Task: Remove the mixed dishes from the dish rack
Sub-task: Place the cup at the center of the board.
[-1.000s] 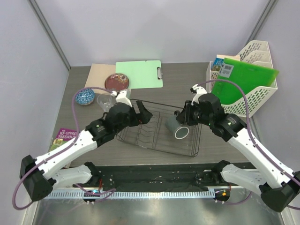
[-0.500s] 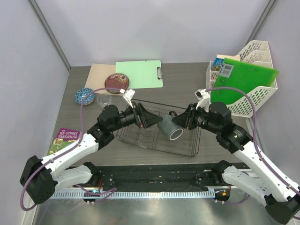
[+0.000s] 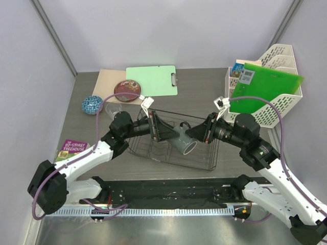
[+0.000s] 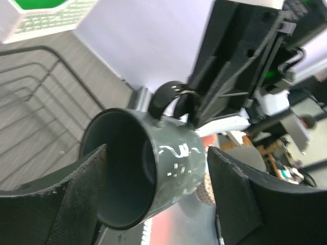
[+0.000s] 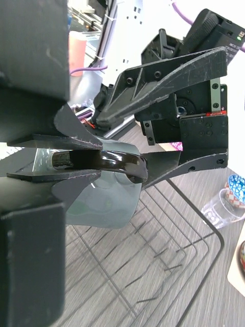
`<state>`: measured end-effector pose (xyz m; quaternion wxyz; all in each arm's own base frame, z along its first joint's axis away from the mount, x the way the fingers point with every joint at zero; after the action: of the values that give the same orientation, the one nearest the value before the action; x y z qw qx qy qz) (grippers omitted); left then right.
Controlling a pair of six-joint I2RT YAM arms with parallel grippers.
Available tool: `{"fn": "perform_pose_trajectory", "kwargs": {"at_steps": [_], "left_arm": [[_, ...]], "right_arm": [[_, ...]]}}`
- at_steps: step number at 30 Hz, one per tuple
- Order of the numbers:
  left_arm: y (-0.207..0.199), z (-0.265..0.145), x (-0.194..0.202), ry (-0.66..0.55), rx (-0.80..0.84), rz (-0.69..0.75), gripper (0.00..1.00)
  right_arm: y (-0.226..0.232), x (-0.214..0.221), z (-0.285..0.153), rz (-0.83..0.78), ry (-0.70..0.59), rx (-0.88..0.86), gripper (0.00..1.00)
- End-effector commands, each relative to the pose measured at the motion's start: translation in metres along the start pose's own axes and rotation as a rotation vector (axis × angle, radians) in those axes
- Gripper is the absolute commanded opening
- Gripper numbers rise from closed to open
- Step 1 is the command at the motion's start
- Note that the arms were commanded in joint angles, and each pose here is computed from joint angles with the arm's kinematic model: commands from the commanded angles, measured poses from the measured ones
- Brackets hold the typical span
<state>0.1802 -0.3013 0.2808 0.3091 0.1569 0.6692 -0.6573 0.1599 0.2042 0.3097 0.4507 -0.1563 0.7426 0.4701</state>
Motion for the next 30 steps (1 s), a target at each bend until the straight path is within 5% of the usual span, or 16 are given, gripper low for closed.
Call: {"fn": "perform_pose_trajectory", "kwargs": {"at_steps": [1,16,21,26,27,29,30], "left_arm": [[-0.034,-0.001,-0.006,0.03,0.186,0.053,0.74],[-0.045,-0.007,0.009,0.132,0.283,-0.001,0.41],[-0.043,-0.006,0.012,0.144,0.278,-0.017,0.0],[-0.041,-0.005,0.005,0.117,0.233,-0.009,0.0],[-0.037,-0.003,0.001,0.084,0.192,-0.012,0.0],[-0.035,-0.005,-0.005,0.061,0.126,0.006,0.0],[-0.036,-0.004,-0.014,0.025,0.099,0.019,0.0]], "right_arm": [[0.039,-0.039,-0.012,-0.064,-0.135,-0.145,0.01],[0.036,-0.036,-0.004,-0.054,-0.115,-0.15,0.01],[0.034,-0.036,0.001,-0.048,-0.111,-0.155,0.01],[0.026,-0.036,0.003,-0.056,-0.106,-0.104,0.01],[0.023,-0.034,0.003,-0.055,-0.095,-0.078,0.28],[0.014,-0.037,0.002,-0.058,-0.109,-0.011,0.66],[0.01,-0.037,0.0,-0.051,-0.109,0.025,0.74]]}}
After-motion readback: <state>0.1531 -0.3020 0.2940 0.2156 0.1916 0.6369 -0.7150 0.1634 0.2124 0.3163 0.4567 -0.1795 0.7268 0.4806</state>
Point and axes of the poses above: each gripper's point midway between its finger pads, its own z axis out along the fingers, its own y axis along the line the jaws close on, x = y × z, the point moved 3 cm from there along -z, back along the fingers, and after that the axes turned 3 degrees about -z, right-handed, at the moved point
